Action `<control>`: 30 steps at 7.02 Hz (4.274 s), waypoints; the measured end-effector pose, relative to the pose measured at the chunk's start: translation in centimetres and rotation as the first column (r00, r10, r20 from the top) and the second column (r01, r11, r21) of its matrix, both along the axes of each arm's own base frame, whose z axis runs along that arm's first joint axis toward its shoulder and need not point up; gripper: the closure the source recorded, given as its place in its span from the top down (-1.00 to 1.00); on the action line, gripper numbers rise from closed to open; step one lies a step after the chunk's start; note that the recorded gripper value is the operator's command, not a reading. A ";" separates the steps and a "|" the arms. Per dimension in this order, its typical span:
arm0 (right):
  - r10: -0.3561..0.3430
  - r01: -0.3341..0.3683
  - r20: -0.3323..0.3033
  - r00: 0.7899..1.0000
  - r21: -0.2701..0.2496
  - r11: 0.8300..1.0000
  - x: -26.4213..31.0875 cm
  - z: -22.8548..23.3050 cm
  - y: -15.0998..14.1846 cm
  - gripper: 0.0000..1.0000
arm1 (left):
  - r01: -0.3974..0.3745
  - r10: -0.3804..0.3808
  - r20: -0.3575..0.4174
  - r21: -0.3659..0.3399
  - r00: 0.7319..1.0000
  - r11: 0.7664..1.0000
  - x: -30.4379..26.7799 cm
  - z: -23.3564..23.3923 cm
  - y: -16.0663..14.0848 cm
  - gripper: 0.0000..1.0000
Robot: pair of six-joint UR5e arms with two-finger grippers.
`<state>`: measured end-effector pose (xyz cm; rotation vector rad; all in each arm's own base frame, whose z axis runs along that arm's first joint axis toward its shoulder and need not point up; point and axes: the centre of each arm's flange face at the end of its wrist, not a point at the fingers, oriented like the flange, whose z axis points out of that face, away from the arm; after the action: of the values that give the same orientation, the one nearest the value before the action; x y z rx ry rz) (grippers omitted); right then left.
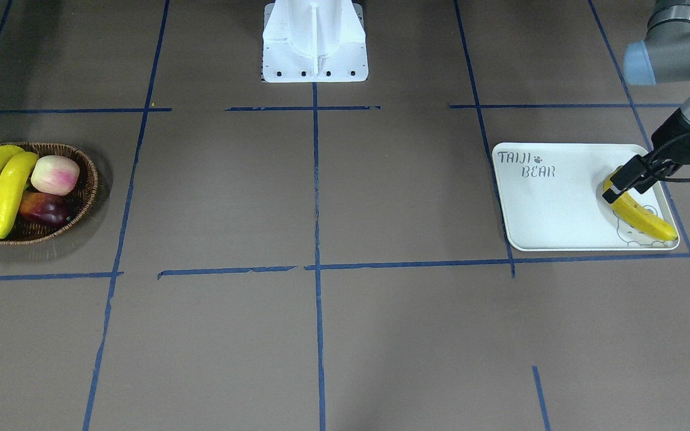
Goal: Transfer all bananas from basket to plate
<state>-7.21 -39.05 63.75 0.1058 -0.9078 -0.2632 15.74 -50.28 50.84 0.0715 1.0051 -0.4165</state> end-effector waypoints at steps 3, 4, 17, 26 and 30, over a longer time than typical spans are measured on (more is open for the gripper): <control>-0.008 0.008 0.000 1.000 -0.006 1.000 -0.6 0.6 -1.0 0.19 | -0.001 0.001 0.001 -0.002 1.000 1.000 0.0 0.1 0.1 1.00; -0.007 0.007 0.001 1.000 -0.007 1.000 -0.6 0.6 -1.0 -0.32 | 0.000 0.000 0.001 -0.002 1.000 1.000 0.0 0.1 0.1 1.00; 0.097 -0.102 0.065 0.993 0.074 0.992 5.8 -7.5 4.5 -1.00 | -0.003 0.003 -0.003 0.000 1.000 1.000 0.0 -0.1 0.2 1.00; 0.209 -0.153 0.364 0.908 -0.177 0.972 -24.3 -44.0 0.7 -0.96 | -0.015 0.001 -0.368 -0.034 0.930 0.999 12.9 -20.3 -0.3 0.98; 0.165 -0.117 0.470 0.867 -0.130 0.985 -33.7 -48.9 5.3 -0.96 | -0.134 0.098 -0.609 -0.014 0.787 0.991 21.3 -33.0 5.0 0.95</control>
<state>-40.94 -33.74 14.81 0.1509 -1.4005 -0.0508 37.06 -45.31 17.84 -0.1910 1.6292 -0.3586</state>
